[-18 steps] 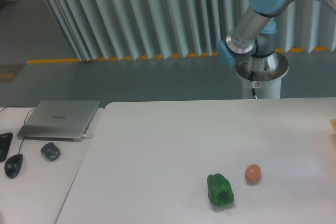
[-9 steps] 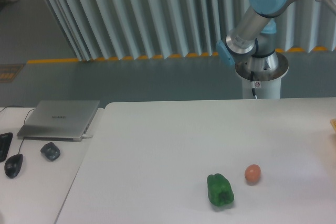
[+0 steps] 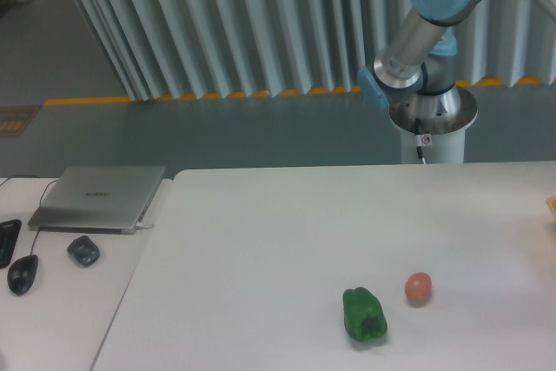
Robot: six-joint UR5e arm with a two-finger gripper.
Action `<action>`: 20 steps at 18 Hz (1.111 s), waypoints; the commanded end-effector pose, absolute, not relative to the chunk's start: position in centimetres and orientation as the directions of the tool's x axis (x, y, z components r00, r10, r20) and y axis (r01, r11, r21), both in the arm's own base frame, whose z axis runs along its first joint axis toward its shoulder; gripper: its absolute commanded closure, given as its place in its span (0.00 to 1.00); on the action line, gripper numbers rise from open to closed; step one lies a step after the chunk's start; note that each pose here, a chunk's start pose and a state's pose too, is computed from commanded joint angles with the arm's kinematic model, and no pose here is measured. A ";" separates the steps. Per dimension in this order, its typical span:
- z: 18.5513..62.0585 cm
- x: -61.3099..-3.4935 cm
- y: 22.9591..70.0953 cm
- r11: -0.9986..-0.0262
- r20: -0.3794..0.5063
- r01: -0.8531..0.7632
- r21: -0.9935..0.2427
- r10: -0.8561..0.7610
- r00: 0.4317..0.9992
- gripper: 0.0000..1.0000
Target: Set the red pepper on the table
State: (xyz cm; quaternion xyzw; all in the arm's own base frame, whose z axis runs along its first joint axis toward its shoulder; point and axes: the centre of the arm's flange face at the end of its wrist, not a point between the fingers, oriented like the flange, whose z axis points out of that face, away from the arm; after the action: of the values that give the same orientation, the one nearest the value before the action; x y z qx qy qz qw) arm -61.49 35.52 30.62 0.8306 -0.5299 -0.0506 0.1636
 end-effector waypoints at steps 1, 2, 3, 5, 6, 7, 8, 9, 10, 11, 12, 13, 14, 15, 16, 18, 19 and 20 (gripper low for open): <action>31.5 -61.1 35.5 -0.384 0.090 -0.866 0.319 -0.898 0.431 0.52; 32.3 -60.4 35.7 -0.381 0.093 -0.871 0.311 -0.900 0.427 0.52; 32.9 -59.8 36.1 -0.379 0.096 -0.873 0.308 -0.900 0.425 0.52; 34.2 -58.9 36.1 -0.380 0.100 -0.877 0.293 -0.901 0.423 0.52; 34.7 -58.5 36.3 -0.382 0.091 -0.883 0.274 -0.903 0.419 0.52; 35.1 -58.1 36.3 -0.400 0.072 -0.882 0.247 -0.901 0.429 0.52; 35.8 -57.4 36.5 -0.438 0.038 -0.877 0.197 -0.890 0.453 0.52; 36.5 -56.8 36.6 -0.450 0.014 -0.880 0.155 -0.889 0.457 0.52; 37.0 -56.3 36.8 -0.447 0.013 -0.883 0.145 -0.891 0.454 0.52; 37.5 -55.2 37.5 -0.459 0.019 -0.878 0.136 -0.885 0.465 0.52; 38.3 -53.9 38.6 -0.475 0.014 -0.870 0.129 -0.877 0.481 0.52; 38.6 -52.7 39.7 -0.497 0.005 -0.861 0.104 -0.866 0.500 0.52; 38.9 -51.6 40.7 -0.526 -0.008 -0.848 0.068 -0.850 0.526 0.52; 39.7 -50.6 41.1 -0.547 -0.017 -0.836 0.042 -0.837 0.546 0.52; 40.1 -49.3 41.9 -0.554 -0.013 -0.832 0.024 -0.832 0.554 0.52; 40.7 -46.3 44.8 -0.584 -0.020 -0.811 0.015 -0.811 0.584 0.52; 40.7 -45.3 45.7 -0.599 -0.022 -0.801 0.006 -0.800 0.599 0.52; 40.7 -44.6 46.3 -0.618 -0.026 -0.786 -0.005 -0.785 0.618 0.52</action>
State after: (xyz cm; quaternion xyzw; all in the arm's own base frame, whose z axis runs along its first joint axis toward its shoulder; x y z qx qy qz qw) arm -44.62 46.33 40.68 0.8995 -0.4367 -0.0105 -0.0076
